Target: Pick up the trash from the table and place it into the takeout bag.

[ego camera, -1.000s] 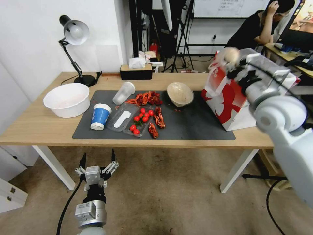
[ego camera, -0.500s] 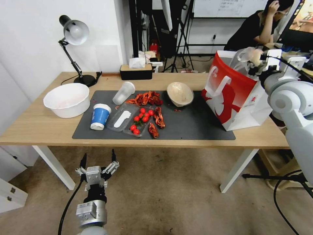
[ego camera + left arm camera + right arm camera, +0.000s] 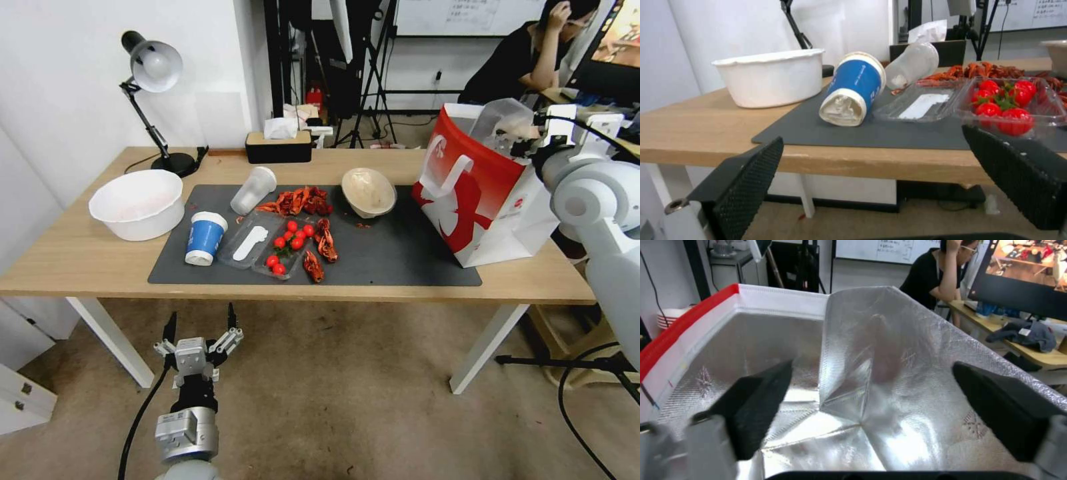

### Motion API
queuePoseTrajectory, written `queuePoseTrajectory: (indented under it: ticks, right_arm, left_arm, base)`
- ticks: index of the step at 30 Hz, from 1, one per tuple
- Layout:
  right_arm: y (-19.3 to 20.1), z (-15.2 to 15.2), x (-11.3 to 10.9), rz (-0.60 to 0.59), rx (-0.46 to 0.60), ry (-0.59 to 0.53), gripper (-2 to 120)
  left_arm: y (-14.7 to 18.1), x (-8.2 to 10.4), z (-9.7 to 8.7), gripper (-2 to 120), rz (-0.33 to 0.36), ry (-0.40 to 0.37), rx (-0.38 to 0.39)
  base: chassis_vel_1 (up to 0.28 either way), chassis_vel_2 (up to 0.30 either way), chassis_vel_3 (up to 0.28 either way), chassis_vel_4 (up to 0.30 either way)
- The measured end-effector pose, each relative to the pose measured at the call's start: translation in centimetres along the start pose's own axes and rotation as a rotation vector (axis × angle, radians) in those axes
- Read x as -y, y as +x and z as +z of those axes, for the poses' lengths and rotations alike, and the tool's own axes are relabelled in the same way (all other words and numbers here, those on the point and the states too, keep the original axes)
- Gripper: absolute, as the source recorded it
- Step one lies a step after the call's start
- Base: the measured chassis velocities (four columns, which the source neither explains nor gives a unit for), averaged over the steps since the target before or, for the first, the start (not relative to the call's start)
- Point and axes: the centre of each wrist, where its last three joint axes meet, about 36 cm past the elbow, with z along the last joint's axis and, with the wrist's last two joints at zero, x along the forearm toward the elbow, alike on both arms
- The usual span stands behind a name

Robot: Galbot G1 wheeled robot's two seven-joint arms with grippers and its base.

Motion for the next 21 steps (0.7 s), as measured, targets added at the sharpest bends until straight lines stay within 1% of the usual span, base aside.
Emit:
queuePoseTrajectory:
  ticks: [1,2,16,19,20,21]
  right_arm:
    - [0.0,0.0,0.0,0.0,0.0,0.001,97]
    - [0.0,0.0,0.0,0.0,0.0,0.002,99]
    - [0.7,0.0,0.1,-0.014,0.008,-0.003,100]
    - [1.3,0.0,-0.1,-0.066,0.061,-0.03,100]
    - [1.3,0.0,-0.1,-0.066,0.061,-0.03,100]
    - [1.6,0.3,-0.3,-0.111,0.11,-0.053,100]
  left_arm:
    - [0.1,0.0,0.0,100,0.001,-0.001,-0.001]
    - [0.1,0.1,0.0,100,0.001,-0.002,-0.001]
    - [0.3,0.1,-0.3,100,0.0,-0.002,0.004]
    - [0.3,0.1,-0.3,100,0.001,-0.001,0.006]
    - [0.3,0.1,-0.3,100,0.001,-0.001,0.006]
    - [0.2,0.1,-0.3,100,0.003,-0.001,0.007]
  base:
    - [0.0,0.0,0.0,0.0]
    - [0.0,0.0,0.0,0.0]
    - [0.0,0.0,0.0,0.0]
    - [0.0,0.0,0.0,0.0]
    - [0.0,0.0,0.0,0.0]
    - [0.0,0.0,0.0,0.0]
